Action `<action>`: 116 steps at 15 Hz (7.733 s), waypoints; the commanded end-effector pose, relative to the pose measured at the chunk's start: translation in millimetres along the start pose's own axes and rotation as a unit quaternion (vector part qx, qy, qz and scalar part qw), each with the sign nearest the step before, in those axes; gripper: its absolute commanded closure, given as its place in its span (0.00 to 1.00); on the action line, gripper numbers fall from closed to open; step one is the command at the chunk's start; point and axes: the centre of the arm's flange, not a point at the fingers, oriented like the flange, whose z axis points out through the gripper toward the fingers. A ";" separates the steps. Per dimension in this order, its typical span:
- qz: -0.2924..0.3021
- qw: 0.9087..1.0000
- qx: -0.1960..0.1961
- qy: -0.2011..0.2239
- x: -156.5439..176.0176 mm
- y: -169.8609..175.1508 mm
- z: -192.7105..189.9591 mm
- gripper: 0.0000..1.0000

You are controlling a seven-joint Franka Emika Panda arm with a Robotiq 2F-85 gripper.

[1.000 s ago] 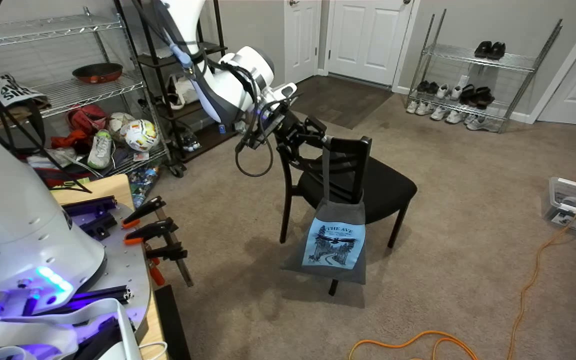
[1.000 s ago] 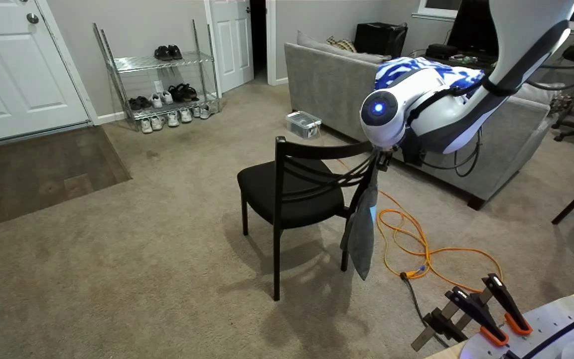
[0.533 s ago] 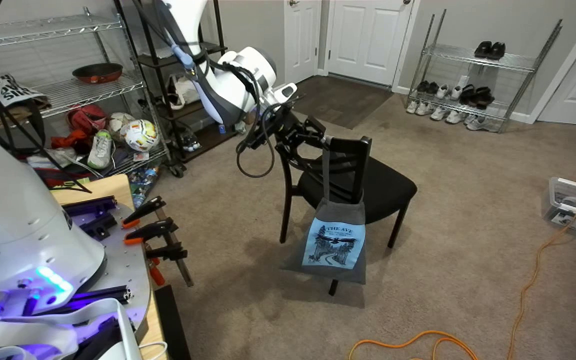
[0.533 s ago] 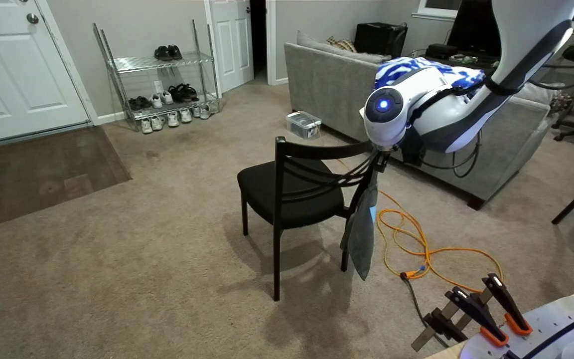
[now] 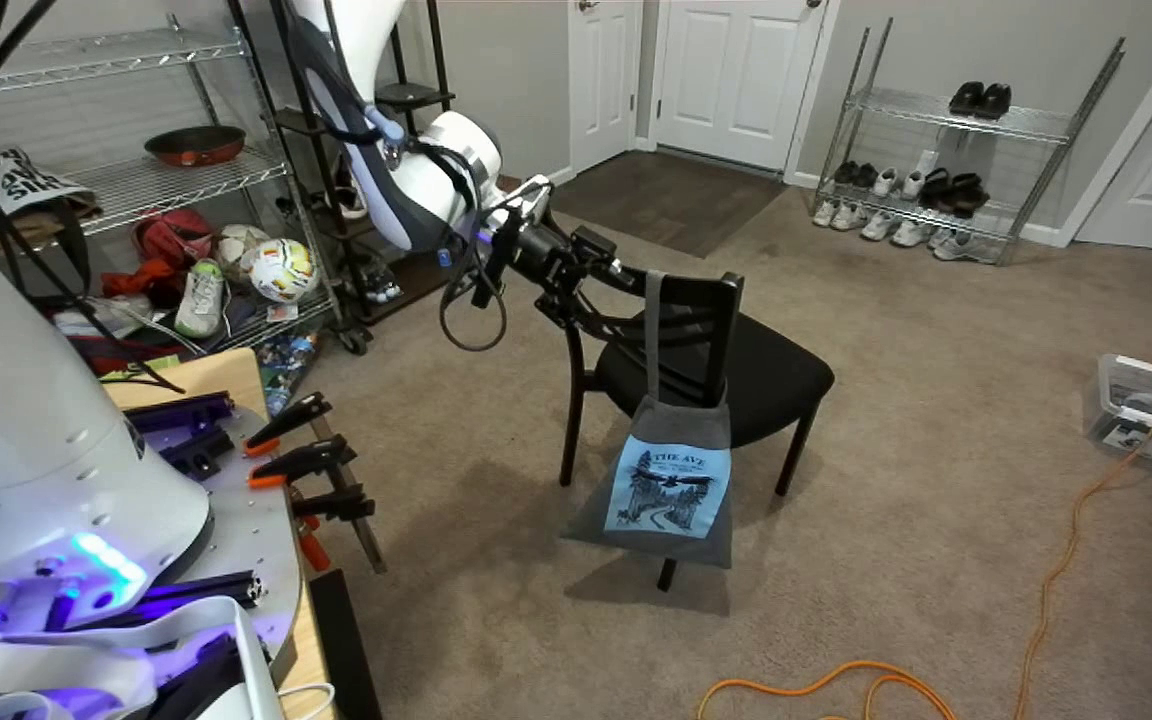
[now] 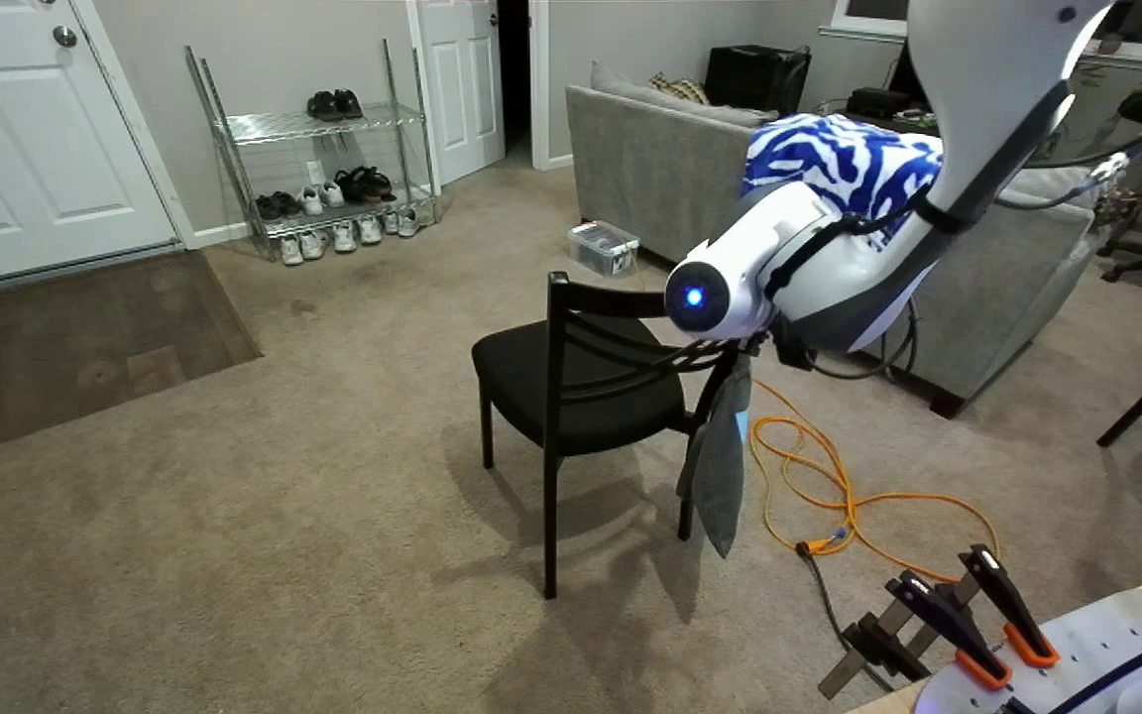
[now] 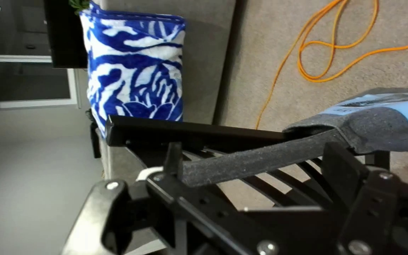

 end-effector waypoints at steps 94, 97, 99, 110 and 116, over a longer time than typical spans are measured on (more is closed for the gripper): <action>0.137 0.854 -0.469 0.178 25.0 -109.9 38.1 0.00; 0.143 0.851 -0.472 0.183 29.1 -108.5 35.3 0.00; 0.144 0.853 -0.468 0.179 29.0 -107.3 39.5 0.00; 0.126 0.875 -0.444 0.148 22.2 -106.9 80.2 0.00; 0.131 0.876 -0.441 0.146 18.7 -102.3 83.3 0.00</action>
